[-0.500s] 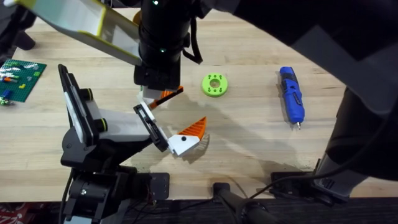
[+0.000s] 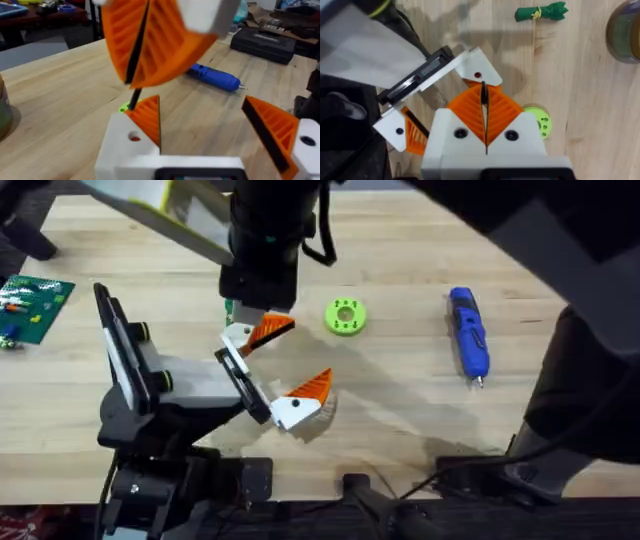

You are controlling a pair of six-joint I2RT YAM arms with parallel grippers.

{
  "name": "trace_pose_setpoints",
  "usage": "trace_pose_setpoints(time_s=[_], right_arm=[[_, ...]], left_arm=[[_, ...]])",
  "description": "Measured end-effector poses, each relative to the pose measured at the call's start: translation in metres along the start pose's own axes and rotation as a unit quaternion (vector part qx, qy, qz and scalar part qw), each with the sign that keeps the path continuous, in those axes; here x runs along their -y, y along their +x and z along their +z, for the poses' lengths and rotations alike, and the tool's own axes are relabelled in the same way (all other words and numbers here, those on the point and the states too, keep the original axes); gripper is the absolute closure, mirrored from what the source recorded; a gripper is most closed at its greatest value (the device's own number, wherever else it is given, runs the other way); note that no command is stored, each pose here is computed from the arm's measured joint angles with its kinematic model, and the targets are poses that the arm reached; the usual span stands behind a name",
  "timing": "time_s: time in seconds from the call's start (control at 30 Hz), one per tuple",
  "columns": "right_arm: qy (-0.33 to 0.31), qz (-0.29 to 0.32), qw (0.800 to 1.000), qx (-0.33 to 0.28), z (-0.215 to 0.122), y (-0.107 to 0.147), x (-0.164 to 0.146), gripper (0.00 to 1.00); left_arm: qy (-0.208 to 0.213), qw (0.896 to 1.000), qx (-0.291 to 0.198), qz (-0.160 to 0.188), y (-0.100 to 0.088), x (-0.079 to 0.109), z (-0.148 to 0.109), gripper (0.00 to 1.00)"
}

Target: Pick up the gripper from the table and insert it into the empty holder that is missing its gripper. Then pick up a screw, insert it into the mounting hole, and use the screwdriver to tighten it. Finally, clean up the table by picking up the vegetable and placing it into the bucket.

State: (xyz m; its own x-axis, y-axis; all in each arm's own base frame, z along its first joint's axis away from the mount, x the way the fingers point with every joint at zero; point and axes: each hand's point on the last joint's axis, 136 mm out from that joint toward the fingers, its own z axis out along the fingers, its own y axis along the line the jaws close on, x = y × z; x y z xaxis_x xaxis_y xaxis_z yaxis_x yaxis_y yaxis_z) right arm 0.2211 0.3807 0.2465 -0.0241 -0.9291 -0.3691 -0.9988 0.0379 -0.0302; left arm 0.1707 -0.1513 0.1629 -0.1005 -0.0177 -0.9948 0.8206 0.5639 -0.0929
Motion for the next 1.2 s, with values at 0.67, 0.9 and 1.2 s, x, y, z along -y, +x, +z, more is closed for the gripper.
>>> trace_pose_setpoints(time_s=[0.67, 0.9, 1.2], right_arm=[[0.005, -0.019, 1.0, 0.02, -0.029, -0.011, -0.015, 0.991], [0.006, -0.016, 1.0, 0.004, -0.018, -0.009, -0.011, 0.991], [0.032, -0.014, 0.999, -0.032, -0.005, 0.0, 0.002, 0.991]], left_arm=[[0.0, 1.0, 0.0, 0.0, 0.0, 0.0, 0.0, 0.014], [0.0, 1.0, 0.0, 0.0, 0.0, 0.0, 0.0, 0.014], [0.0, 1.0, 0.0, 0.0, 0.0, 0.0, 0.0, 0.014]])
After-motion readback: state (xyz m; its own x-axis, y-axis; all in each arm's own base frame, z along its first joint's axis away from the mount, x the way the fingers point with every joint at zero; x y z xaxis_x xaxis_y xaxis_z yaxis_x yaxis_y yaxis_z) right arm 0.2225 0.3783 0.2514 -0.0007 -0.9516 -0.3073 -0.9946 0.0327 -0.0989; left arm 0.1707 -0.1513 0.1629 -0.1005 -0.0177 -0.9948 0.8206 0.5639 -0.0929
